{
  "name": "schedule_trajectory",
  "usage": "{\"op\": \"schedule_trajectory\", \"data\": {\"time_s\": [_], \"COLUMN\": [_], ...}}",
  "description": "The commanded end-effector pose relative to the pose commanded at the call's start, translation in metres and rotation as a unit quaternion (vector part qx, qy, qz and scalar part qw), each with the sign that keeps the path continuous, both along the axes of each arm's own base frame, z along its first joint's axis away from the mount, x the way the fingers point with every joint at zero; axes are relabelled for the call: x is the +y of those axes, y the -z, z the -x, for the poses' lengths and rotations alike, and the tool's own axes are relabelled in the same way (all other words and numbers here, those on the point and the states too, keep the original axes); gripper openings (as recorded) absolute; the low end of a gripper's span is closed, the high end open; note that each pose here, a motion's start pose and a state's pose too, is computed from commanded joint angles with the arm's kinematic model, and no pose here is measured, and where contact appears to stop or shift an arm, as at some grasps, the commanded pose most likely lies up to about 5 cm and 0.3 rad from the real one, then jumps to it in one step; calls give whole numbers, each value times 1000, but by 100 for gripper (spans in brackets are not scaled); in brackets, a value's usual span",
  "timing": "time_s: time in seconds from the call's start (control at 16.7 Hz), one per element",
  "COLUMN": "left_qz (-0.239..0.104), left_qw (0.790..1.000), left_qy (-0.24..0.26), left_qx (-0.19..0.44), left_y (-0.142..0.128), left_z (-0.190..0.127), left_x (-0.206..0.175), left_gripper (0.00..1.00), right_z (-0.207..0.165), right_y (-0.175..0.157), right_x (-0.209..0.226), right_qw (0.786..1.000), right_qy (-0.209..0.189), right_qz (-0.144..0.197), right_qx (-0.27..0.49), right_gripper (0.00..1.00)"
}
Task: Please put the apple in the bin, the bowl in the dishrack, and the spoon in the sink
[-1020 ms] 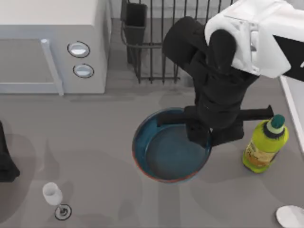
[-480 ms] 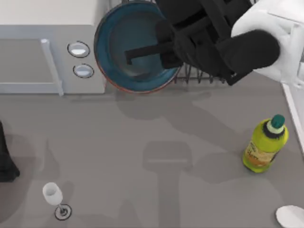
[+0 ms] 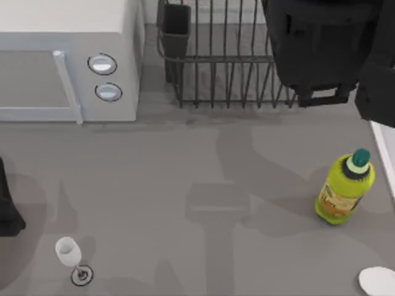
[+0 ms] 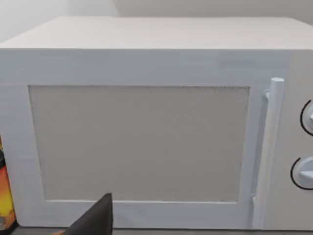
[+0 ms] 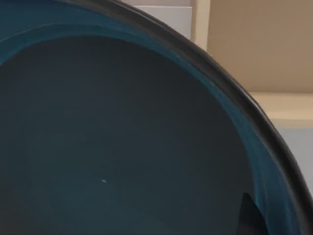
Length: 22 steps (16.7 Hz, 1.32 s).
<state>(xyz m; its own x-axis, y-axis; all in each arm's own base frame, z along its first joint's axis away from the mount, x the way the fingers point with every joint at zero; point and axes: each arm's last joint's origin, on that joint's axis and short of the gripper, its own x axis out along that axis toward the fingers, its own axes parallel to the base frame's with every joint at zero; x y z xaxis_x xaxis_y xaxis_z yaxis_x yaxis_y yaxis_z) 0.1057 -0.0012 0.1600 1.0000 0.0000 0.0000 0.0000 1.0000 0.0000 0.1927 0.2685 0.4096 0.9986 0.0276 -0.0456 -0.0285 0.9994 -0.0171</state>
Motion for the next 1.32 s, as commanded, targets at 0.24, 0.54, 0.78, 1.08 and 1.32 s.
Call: {"op": "schedule_trajectory", "data": {"time_s": [0.24, 0.54, 0.78, 1.08, 1.32], "left_qz": [0, 0, 0, 0, 0], "left_qw": [1000, 1000, 1000, 1000, 1000], "left_qy": [0, 0, 0, 0, 0], "left_qx": [0, 0, 0, 0, 0], "left_y": [0, 0, 0, 0, 0], "left_z": [0, 0, 0, 0, 0], "left_x": [0, 0, 0, 0, 0], "left_gripper": [100, 100, 100, 100, 100], "right_z": [10, 3, -49, -127, -182], "right_y": [-9, -6, 35, 112, 176], "right_x": [-4, -3, 13, 26, 1], "right_qw": [1000, 1000, 1000, 999, 999], "right_qy": [19, 21, 23, 21, 21], "right_qz": [-9, -7, 3, -20, -12], "right_qx": [-23, -21, -15, -34, -28], "right_gripper": [0, 0, 0, 0, 0]}}
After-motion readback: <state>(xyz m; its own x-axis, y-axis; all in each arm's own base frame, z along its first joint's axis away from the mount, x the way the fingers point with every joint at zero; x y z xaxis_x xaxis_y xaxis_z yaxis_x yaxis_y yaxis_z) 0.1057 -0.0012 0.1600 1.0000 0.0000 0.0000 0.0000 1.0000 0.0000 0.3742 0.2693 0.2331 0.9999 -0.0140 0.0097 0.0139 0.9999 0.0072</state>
